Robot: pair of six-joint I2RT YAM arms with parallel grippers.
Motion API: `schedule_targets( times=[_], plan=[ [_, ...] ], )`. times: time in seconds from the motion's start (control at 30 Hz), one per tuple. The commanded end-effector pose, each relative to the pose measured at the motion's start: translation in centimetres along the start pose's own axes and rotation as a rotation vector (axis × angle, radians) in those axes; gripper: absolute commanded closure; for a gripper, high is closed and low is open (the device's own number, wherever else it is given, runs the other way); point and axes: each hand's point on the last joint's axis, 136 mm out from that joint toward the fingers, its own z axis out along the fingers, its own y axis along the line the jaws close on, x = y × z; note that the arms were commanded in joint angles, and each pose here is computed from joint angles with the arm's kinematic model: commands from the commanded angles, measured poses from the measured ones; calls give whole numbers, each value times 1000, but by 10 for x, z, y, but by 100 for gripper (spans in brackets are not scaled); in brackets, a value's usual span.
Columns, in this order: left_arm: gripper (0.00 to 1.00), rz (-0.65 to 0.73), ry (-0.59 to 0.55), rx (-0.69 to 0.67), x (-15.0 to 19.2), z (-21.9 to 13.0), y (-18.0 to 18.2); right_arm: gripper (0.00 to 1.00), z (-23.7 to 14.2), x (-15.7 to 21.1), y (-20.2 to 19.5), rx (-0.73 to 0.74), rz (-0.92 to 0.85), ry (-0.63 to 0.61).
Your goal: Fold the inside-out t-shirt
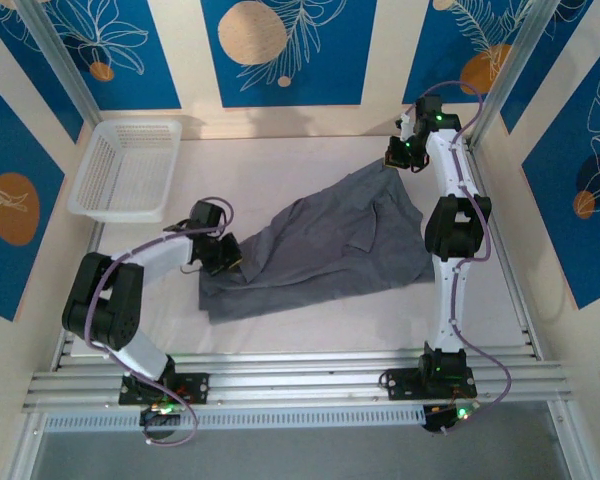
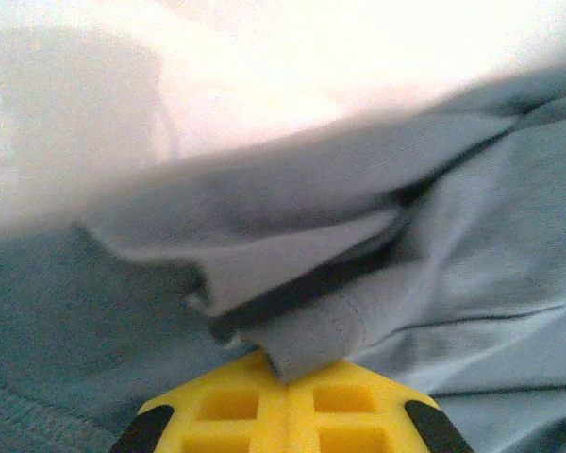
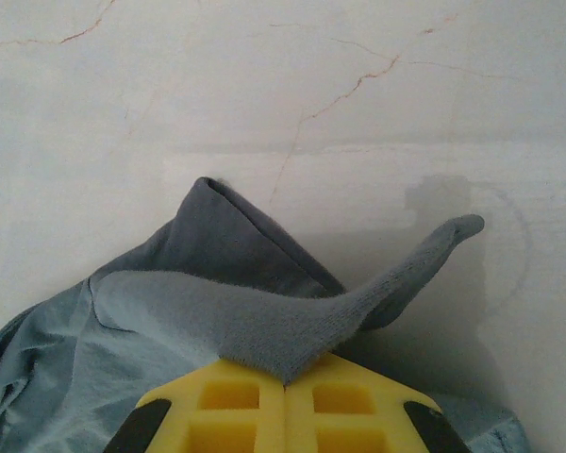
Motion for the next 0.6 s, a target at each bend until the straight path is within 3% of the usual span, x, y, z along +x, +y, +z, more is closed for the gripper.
schedule_targets(
  times=[0.0, 0.1, 0.2, 0.33, 0.57],
  plan=[
    [100, 10, -90, 25, -42, -26, -15, 100, -2, -2, -5, 10, 28, -4],
    [100, -15, -173, 44, -92, -49, -20, 100, 2, -6, -12, 30, 52, -17],
    [100, 23, -185, 57, -128, -54, -31, 100, 5, -5, -16, 26, 73, -15],
    [100, 41, -139, 49, -150, -36, -34, 100, 9, -5, -17, 13, 93, -10],
    [100, -50, -194, -70, -170, -39, 10, 100, 8, -9, -26, 13, 122, -20]
  ],
)
